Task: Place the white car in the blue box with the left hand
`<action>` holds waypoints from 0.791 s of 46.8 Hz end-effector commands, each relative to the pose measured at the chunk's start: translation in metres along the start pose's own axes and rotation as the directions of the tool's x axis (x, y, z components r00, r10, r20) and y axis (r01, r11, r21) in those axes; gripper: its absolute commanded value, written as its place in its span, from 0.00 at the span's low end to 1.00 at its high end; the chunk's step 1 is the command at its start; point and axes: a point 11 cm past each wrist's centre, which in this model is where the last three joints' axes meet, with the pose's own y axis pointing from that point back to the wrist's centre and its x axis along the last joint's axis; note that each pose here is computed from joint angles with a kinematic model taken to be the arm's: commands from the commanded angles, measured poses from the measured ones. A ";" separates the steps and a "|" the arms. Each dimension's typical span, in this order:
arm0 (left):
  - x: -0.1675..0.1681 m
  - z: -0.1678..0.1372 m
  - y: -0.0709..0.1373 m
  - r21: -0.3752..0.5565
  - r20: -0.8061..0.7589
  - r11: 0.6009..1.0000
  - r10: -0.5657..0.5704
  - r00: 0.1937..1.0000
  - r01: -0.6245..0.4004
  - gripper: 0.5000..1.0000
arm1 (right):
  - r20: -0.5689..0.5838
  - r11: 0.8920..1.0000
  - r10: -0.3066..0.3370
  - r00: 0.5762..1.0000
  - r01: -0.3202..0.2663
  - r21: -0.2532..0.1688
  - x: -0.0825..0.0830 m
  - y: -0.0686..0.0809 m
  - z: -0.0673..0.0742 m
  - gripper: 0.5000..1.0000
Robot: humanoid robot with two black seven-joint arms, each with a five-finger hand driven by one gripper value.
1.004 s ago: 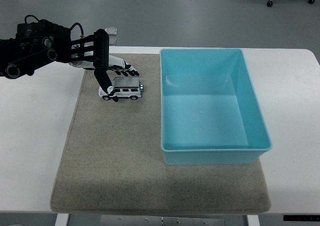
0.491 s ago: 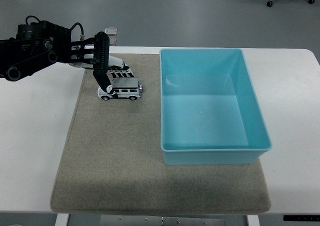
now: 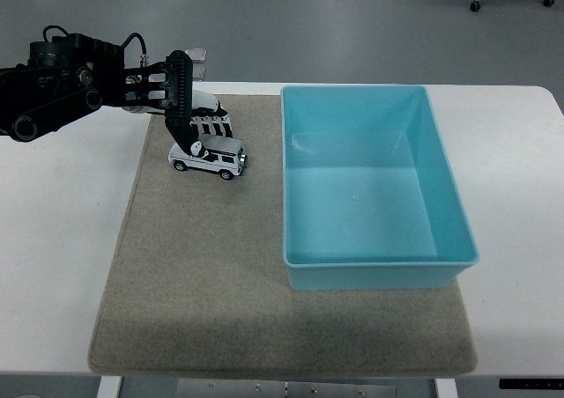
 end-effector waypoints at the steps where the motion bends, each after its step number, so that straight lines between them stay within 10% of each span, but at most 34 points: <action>1: 0.005 0.002 0.001 -0.003 0.006 1.000 0.020 1.000 -0.020 0.11 | 0.000 1.000 0.000 1.000 0.000 0.000 0.000 0.000 0.000 0.87; 37: 0.077 0.038 0.034 -0.066 0.041 0.976 0.211 0.977 -0.208 0.14 | 0.000 1.000 0.000 1.000 0.000 0.000 0.000 0.000 0.000 0.87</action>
